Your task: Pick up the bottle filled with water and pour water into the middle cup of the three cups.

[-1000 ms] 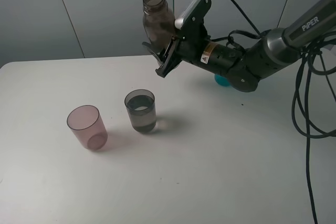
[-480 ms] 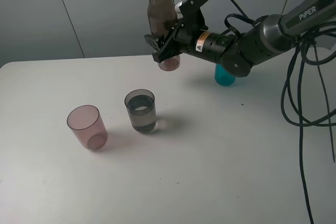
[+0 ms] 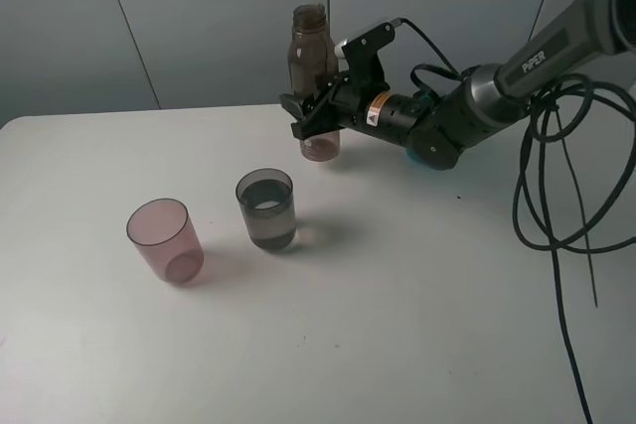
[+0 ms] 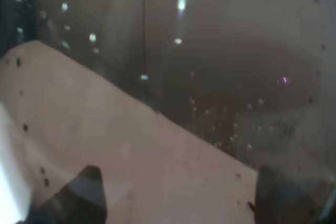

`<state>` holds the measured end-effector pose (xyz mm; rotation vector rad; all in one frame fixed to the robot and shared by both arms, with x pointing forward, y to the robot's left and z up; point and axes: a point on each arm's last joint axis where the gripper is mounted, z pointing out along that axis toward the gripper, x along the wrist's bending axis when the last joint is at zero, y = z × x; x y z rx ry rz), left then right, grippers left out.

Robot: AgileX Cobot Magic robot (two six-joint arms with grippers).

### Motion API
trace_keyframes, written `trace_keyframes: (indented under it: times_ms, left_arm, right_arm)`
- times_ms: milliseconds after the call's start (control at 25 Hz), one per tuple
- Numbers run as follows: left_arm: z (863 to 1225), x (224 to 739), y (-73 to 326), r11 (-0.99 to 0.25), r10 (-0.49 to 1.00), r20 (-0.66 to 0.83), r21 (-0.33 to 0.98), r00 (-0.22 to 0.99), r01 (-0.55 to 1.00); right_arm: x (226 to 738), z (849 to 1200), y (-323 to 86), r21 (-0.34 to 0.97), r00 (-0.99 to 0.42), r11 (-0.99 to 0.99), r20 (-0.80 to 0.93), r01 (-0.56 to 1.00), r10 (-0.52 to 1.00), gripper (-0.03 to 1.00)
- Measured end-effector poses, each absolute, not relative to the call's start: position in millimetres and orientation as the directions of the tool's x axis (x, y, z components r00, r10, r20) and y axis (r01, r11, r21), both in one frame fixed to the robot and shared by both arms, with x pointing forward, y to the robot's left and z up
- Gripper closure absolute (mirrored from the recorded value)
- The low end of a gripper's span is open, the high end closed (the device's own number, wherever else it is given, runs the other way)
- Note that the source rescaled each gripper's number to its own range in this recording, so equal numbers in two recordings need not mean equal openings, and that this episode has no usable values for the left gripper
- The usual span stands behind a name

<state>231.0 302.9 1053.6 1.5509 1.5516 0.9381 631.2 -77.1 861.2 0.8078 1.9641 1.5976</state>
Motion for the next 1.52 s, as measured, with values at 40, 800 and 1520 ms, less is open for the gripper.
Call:
trace_keyframes:
  times_ms: [40,800,1520]
  left_arm:
    - [1054,231,303,0.003,1.000,-0.004,0.888,0.002,0.461]
    - [1054,231,303,0.003,1.000,-0.004,0.888,0.002,0.461]
    - [1054,231,303,0.003,1.000,-0.004,0.888,0.002,0.461]
  right_arm:
    - [631,857,-77,0.978,-0.712,0.145,0.005,0.149,0.702,0.97]
    - [630,842,-77,0.974,-0.717,0.156,0.007,0.161,0.697,0.83]
    - [577,907,-112,0.932,-0.692,0.328,-0.134,0.155,0.709,-0.03]
